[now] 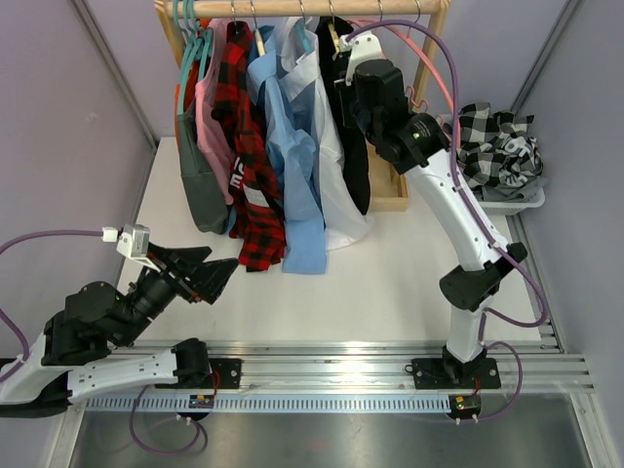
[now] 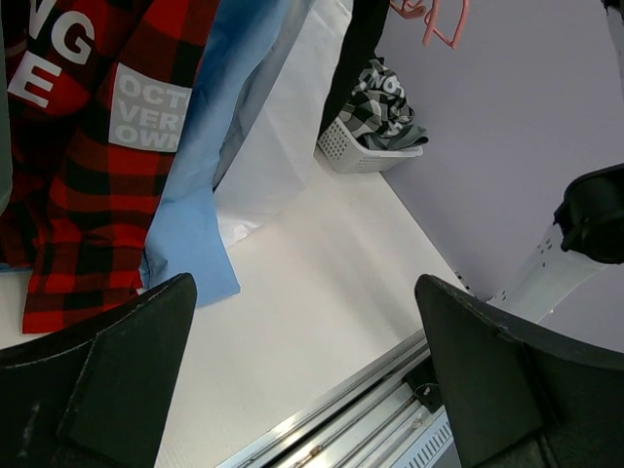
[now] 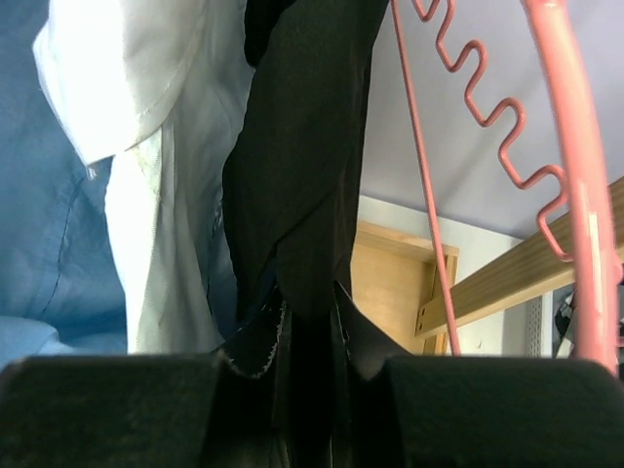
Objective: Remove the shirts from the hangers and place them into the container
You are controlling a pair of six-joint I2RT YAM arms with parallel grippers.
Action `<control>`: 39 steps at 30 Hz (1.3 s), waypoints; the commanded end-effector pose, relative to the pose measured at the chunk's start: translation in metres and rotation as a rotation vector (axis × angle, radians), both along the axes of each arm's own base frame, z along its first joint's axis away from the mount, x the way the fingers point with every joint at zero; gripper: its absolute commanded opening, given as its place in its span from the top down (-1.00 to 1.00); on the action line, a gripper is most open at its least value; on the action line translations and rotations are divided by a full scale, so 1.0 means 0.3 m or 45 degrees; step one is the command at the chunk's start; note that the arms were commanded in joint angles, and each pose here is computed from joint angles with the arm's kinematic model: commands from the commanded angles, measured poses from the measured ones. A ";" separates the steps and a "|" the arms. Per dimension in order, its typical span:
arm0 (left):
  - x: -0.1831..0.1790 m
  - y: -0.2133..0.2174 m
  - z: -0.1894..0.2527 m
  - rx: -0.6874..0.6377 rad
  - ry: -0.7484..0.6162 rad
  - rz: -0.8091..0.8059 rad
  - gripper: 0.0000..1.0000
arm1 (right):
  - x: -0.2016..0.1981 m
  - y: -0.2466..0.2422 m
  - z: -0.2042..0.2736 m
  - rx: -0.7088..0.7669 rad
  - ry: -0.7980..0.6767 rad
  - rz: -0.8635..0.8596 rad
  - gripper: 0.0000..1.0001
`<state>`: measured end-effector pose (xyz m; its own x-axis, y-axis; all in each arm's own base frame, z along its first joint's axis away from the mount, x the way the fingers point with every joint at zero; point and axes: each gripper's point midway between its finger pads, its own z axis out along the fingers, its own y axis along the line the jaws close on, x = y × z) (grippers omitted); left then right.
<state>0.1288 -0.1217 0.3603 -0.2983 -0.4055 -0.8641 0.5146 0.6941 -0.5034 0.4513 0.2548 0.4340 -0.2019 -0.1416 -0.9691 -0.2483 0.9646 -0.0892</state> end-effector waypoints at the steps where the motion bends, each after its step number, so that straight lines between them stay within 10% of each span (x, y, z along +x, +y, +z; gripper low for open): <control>1: -0.001 0.012 0.025 -0.071 -0.002 0.010 -0.98 | -0.106 -0.101 0.315 0.175 -0.315 -0.042 1.00; 14: 0.016 -0.019 0.043 -0.020 -0.035 0.021 -0.98 | -0.263 -0.241 0.483 0.255 -0.596 -0.061 1.00; 39: 0.060 -0.268 0.315 0.050 -0.285 -0.080 -0.98 | -1.001 -0.384 0.104 0.402 0.254 0.462 1.00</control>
